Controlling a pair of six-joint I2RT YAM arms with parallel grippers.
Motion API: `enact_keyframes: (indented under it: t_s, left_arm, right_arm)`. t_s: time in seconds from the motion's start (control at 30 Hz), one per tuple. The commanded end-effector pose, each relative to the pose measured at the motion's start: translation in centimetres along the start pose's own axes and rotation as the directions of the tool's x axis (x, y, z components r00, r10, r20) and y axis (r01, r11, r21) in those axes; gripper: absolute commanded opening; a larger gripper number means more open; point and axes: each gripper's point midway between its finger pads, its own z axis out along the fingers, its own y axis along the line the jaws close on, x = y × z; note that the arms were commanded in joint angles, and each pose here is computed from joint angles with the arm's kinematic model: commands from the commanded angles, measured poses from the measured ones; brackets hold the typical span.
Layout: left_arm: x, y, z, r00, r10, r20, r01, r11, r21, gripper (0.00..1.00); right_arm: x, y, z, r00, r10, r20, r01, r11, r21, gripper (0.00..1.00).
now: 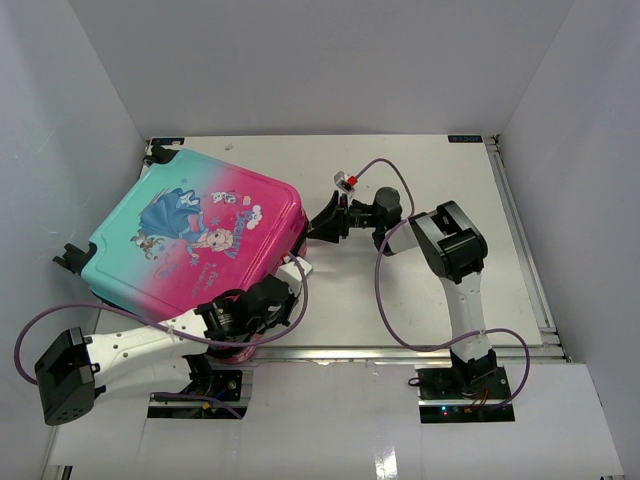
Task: Pack the luggage
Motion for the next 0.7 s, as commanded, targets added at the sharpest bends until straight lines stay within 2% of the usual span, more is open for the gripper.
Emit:
enact_keyframes:
  t_s: [0.0, 0.13, 0.4, 0.67]
  left_arm:
    - [-5.0, -5.3, -2.7, 0.981, -0.112, 0.158, 0.062, 0.954, 0.292, 0.00]
    - [-5.0, -5.7, -3.1, 0.979, -0.131, 0.154, 0.076, 0.944, 0.320, 0.00]
    - [-3.9, -5.7, -3.3, 0.984, -0.141, 0.109, 0.102, 0.947, 0.305, 0.00]
    - [-3.5, -5.8, -3.2, 0.986, -0.136, 0.100, 0.101, 0.951, 0.291, 0.00]
  right_arm:
    - [-2.4, 1.9, 1.2, 0.981, -0.152, 0.120, 0.168, 0.976, -0.137, 0.41]
    - [-2.8, 1.0, 1.1, 0.983, -0.111, 0.149, 0.128, 0.986, -0.109, 0.08]
    - [-5.5, -2.5, -1.0, 0.959, -0.132, 0.252, 0.106, 0.988, 0.113, 0.08]
    - [-5.3, -1.3, -1.4, 0.963, -0.125, 0.240, 0.104, 0.990, 0.099, 0.09]
